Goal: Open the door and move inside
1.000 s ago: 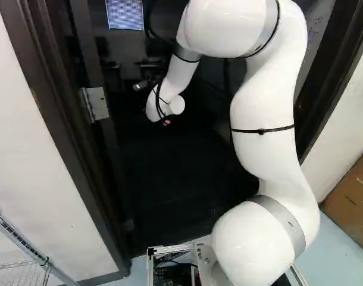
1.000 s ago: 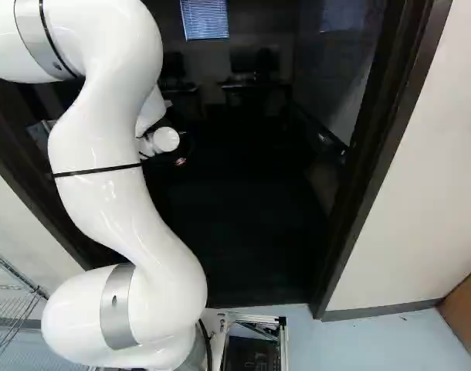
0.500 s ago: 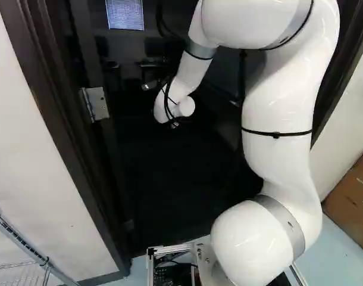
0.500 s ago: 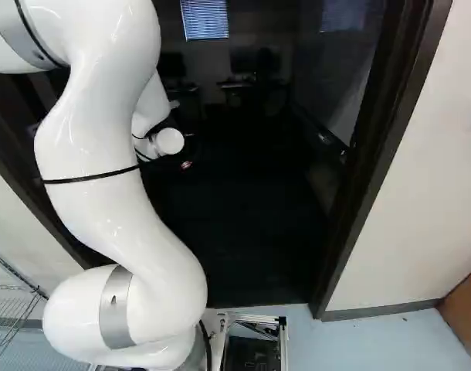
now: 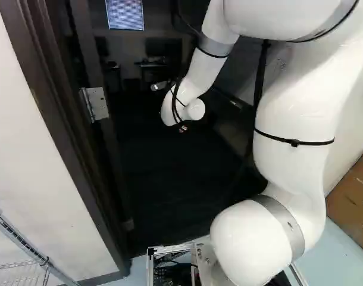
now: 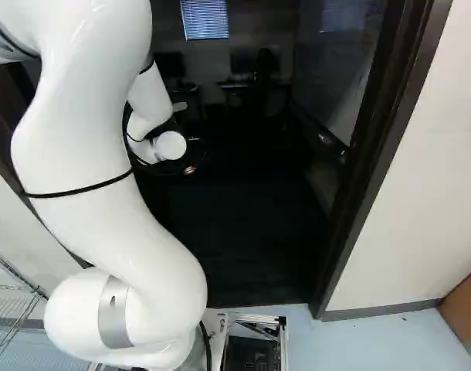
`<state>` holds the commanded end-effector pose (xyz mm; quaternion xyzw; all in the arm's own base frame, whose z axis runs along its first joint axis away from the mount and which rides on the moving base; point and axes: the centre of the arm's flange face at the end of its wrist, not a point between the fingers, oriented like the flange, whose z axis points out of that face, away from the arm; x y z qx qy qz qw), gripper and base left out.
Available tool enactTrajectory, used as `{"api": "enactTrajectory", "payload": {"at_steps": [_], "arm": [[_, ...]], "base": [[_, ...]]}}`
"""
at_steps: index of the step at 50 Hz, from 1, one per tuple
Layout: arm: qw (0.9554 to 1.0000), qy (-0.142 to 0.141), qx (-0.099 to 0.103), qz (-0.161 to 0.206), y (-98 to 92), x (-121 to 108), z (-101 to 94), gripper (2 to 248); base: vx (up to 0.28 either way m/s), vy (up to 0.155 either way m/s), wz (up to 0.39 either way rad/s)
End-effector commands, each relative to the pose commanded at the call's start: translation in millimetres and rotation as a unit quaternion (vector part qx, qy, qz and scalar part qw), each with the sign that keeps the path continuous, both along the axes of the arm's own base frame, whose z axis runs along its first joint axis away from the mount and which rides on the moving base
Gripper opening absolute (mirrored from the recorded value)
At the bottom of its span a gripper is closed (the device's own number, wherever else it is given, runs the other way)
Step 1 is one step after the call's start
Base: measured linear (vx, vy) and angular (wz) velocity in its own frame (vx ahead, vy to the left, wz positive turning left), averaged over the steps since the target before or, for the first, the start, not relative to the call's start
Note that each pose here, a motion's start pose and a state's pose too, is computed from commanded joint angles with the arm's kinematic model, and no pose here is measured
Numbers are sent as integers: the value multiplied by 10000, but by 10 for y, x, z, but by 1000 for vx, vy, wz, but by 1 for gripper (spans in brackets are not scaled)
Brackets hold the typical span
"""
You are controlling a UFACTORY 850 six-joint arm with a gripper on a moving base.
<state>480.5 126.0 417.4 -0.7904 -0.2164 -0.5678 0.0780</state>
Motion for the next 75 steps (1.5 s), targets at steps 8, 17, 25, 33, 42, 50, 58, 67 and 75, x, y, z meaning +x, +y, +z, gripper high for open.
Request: {"api": "enactTrajectory", "payload": {"at_steps": [8,17,25,33,42,50,58,67,75], "arm": [[9999,32,40,-157,-116,-136,8,247],[9993,63,89,-344,-246,-288,14,247],[9985,85,139,-528,-364,-416,18,247],[9970,104,198,-740,-489,-536,20,247],[9945,120,274,-1000,-632,-665,20,247],[9917,129,338,-1231,-757,-778,18,247],[9899,126,359,-1367,-855,-877,14,247],[9897,126,363,-1377,-861,-891,8,247],[9893,123,373,-1404,-877,-930,-7,247]], "base": [[0,0,0],[0,0,0],[0,0,0],[0,0,0],[0,0,0],[0,0,0],[0,0,0],[0,0,0],[0,0,0]]}}
